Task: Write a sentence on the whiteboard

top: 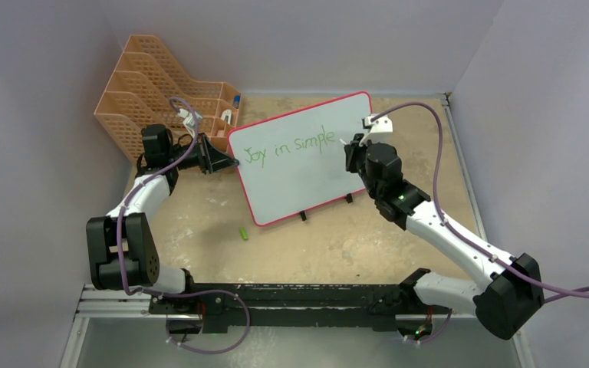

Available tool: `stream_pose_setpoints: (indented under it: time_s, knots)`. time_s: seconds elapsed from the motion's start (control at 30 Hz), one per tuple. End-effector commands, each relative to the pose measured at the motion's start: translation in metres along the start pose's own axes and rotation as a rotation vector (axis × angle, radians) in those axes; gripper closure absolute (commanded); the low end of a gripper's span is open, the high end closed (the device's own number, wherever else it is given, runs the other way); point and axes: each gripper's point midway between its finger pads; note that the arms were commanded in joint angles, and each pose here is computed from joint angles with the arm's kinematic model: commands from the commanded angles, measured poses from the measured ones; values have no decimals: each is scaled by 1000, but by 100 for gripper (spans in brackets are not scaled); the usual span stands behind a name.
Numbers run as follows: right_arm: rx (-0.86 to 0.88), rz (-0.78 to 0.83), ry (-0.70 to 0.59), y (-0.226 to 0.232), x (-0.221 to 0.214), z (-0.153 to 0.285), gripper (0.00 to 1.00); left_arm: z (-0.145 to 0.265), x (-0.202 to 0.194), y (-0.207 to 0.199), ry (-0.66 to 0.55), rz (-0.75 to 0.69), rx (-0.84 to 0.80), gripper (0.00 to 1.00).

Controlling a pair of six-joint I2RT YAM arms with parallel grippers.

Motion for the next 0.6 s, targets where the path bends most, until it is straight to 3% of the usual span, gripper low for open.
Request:
stream_pose_setpoints:
  time_s: [0.0, 0.37, 0.57]
  knots:
    - [-31, -27, -64, -7, 18, 2, 100, -1, 12, -11, -12, -74, -6, 100]
    - [45, -7, -97, 5, 21, 10, 100, -1, 13, -10, -15, -75, -1, 100]
    - [130, 0, -81, 37, 10, 19, 100, -1, 13, -11, -16, -76, -2, 100]
Point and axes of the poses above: each gripper's point midway between its finger pads, its own z axis back along the fingers, its own y axis along the line the jaws close on, x = y × z, and after that the axes turned 11 degrees about z, right-handed
